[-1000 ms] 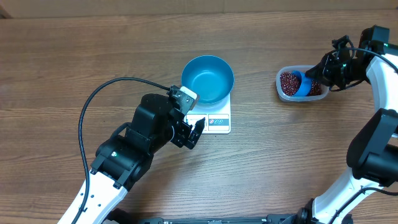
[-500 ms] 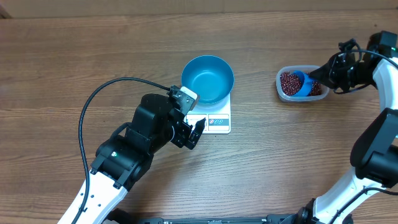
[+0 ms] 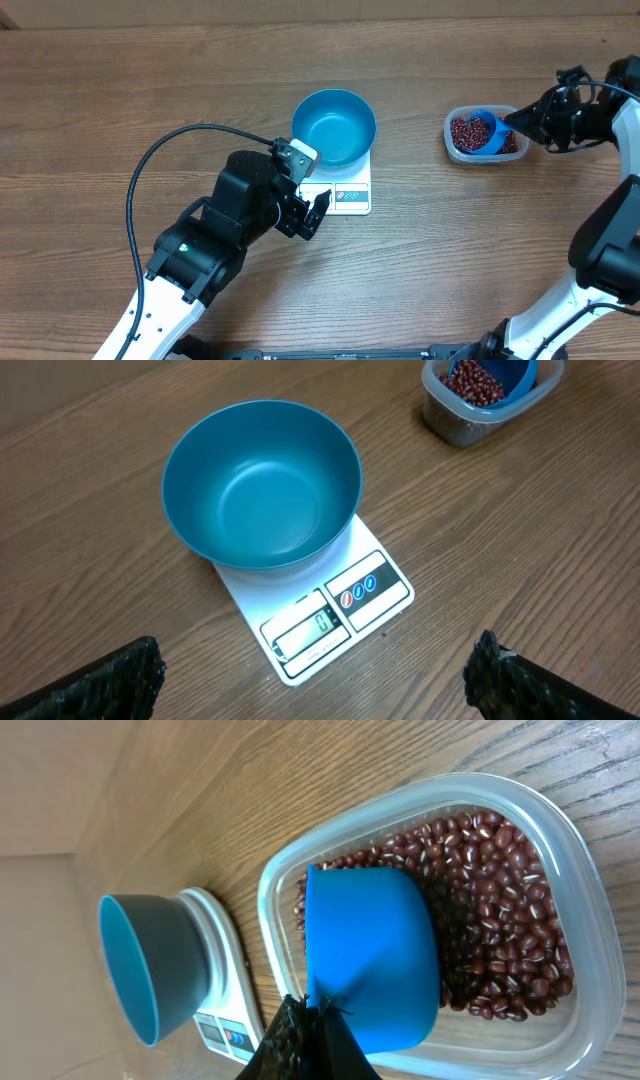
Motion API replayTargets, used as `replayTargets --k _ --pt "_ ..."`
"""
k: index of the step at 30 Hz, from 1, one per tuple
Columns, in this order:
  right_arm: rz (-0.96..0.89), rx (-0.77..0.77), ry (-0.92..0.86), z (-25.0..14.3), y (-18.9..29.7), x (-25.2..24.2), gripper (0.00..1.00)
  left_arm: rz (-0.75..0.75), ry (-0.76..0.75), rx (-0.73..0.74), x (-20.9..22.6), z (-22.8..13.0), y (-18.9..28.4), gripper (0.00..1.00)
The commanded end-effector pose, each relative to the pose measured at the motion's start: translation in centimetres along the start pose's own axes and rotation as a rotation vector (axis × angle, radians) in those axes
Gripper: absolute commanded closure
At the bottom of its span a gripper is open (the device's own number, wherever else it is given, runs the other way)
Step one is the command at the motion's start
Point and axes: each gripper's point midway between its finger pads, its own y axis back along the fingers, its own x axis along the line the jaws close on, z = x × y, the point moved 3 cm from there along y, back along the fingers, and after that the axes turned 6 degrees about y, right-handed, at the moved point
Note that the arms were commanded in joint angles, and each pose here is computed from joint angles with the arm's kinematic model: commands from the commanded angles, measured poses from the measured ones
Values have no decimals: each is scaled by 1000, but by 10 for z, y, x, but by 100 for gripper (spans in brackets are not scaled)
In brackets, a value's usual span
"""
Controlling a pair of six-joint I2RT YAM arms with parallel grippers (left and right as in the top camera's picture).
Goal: Scoop item into bowl and weigh 150g on scale
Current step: 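Lift the bean-filled scoop up out of the tub with the right gripper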
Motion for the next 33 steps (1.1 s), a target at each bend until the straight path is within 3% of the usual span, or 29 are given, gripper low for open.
replayTargets --k 1,33 --pt "83 -11 -26 -1 5 2 96 -10 11 -1 -1 0 -2 1" --pt "266 -64 2 2 23 15 96 -10 11 -1 -1 -1 -2 0"
